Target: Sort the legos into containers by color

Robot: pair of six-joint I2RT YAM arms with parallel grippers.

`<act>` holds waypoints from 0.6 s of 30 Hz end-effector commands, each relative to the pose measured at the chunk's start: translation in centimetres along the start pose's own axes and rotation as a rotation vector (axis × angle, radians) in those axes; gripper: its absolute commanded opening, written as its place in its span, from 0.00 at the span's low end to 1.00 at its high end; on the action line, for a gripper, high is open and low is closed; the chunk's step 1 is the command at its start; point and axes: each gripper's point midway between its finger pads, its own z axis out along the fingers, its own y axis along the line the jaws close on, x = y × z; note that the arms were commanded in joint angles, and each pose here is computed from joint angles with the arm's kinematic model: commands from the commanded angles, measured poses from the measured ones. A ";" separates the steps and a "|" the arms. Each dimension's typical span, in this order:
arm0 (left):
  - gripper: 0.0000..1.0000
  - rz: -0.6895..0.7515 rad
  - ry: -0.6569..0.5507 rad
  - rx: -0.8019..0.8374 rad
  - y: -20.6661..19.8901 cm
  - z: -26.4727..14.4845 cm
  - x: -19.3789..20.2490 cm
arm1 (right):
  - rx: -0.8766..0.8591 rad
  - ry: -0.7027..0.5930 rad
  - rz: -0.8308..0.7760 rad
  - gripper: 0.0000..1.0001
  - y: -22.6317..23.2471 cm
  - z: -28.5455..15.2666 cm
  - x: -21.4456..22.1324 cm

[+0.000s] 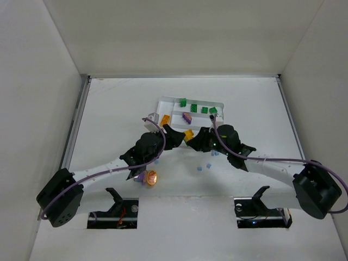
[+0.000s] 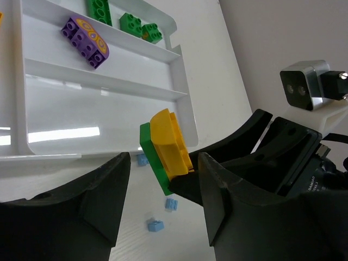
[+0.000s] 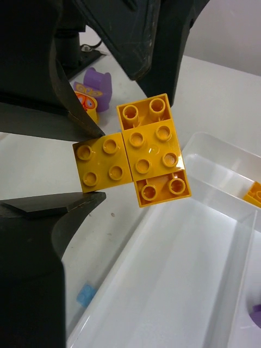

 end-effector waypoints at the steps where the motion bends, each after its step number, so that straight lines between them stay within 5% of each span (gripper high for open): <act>1: 0.49 -0.031 -0.032 0.045 -2.3 0.4 -1.3 | -0.009 -0.092 -0.066 0.17 1.8 0.3 -2.9; 18: 0.33 -0.019 -0.019 0.065 -3.6 1.3 -0.7 | 0.034 -0.120 -0.168 0.17 3.2 0.5 -2.0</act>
